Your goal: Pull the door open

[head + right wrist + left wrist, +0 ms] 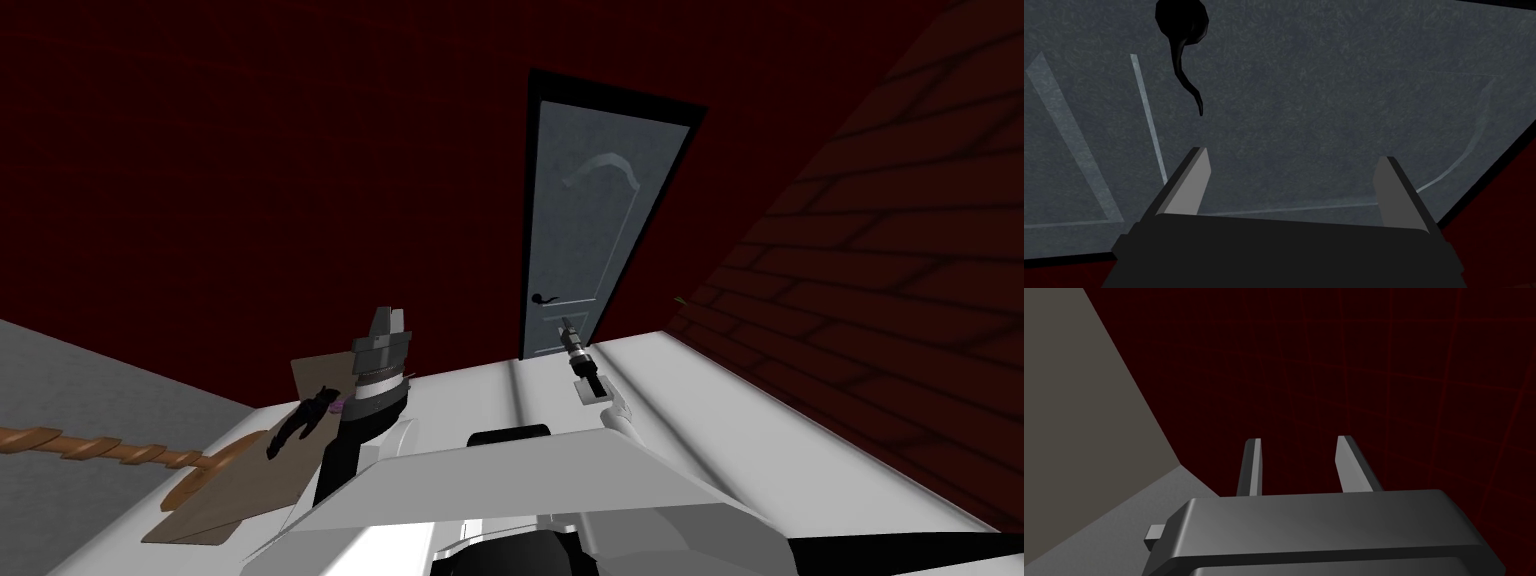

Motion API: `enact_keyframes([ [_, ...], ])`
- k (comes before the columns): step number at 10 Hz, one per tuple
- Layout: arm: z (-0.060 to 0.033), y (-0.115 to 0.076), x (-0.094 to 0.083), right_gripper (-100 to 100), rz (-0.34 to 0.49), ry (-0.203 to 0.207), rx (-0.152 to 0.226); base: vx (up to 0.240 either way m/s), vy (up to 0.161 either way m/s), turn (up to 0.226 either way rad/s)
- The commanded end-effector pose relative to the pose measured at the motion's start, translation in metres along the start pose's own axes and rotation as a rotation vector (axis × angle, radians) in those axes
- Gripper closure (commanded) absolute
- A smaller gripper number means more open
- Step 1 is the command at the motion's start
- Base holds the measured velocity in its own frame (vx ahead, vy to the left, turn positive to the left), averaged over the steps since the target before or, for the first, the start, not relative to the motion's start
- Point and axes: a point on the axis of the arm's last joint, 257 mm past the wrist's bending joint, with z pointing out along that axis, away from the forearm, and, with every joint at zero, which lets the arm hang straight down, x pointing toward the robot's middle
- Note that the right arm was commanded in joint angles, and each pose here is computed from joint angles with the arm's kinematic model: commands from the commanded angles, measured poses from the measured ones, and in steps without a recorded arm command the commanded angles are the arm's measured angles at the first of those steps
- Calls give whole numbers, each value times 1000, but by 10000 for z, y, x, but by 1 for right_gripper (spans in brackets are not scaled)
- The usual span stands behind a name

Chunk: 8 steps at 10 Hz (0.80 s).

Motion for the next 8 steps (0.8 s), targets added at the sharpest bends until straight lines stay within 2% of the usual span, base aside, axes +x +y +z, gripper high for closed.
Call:
enact_keyframes([
  [1, -5, -125, 2, -100, 0, 5, 24, 44, -21, 5],
  [6, 11, -387, -21, -100, -2, 22, 71, 69, -19, 10],
  [8, -12, -494, -30, -100, -1, 24, 94, 73, -13, 5],
])
